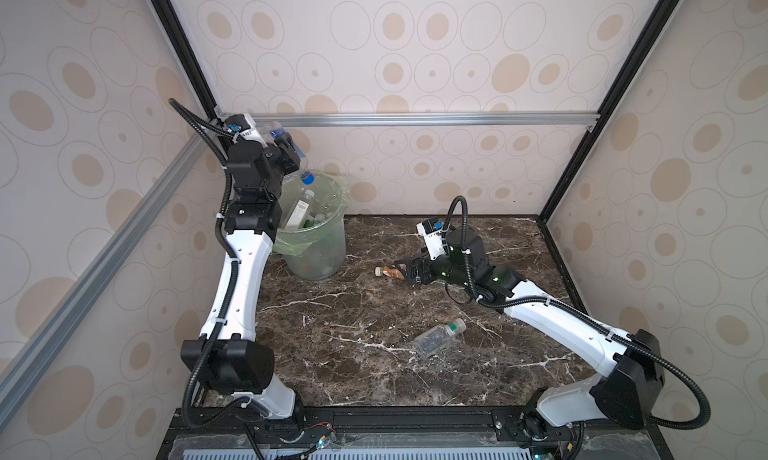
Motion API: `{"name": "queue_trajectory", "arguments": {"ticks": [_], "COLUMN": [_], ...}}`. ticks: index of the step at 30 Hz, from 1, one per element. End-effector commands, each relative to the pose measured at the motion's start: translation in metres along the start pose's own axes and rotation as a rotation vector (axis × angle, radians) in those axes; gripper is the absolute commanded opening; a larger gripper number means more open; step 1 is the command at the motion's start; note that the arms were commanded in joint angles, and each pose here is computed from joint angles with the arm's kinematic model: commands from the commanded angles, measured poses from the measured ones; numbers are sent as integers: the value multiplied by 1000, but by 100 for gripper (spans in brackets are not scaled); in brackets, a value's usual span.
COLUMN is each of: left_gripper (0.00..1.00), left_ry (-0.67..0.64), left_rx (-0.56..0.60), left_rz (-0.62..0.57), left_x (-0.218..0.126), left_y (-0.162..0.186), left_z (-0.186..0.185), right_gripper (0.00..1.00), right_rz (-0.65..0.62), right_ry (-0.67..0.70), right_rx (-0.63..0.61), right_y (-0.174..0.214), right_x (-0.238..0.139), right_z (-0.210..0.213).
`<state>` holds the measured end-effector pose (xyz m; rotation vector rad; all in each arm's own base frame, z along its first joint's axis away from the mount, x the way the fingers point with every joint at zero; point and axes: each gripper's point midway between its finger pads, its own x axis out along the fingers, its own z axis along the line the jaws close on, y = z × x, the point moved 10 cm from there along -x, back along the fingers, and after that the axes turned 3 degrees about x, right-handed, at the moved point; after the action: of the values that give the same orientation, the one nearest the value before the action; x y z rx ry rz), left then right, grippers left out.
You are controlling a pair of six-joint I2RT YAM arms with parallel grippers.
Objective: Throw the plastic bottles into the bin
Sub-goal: 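Carry the blue-cap bottle over the bin with left and release while right withdraws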
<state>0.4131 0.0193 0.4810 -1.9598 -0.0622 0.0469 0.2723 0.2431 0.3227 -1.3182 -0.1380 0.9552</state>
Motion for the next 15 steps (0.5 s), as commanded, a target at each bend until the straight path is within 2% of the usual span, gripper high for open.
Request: {"name": "queue_trajectory", "arguments": {"ticks": [1, 3, 4, 5, 9, 15], "left_gripper": [78, 85, 94, 99, 99, 99], "left_ry": [-10, 5, 28, 41, 82, 157], "left_rx": [-152, -152, -148, -146, -131, -108], "left_rz": [342, 373, 351, 330, 294, 249], "left_x": [42, 38, 30, 24, 5, -17], "left_y": [80, 93, 91, 87, 63, 41], "left_z": [44, 48, 45, 43, 31, 7], "right_gripper": [100, 100, 100, 100, 100, 100], "right_rz": [24, 31, 36, 43, 64, 162], "right_ry": [15, 22, 28, 33, 75, 248], "right_rx": [1, 6, 10, 14, 34, 75], "right_y": [7, 10, 11, 12, 15, 34], "right_x": [5, 7, 9, 10, 14, 12], "right_z": [-6, -9, -11, -13, -23, -44]}}
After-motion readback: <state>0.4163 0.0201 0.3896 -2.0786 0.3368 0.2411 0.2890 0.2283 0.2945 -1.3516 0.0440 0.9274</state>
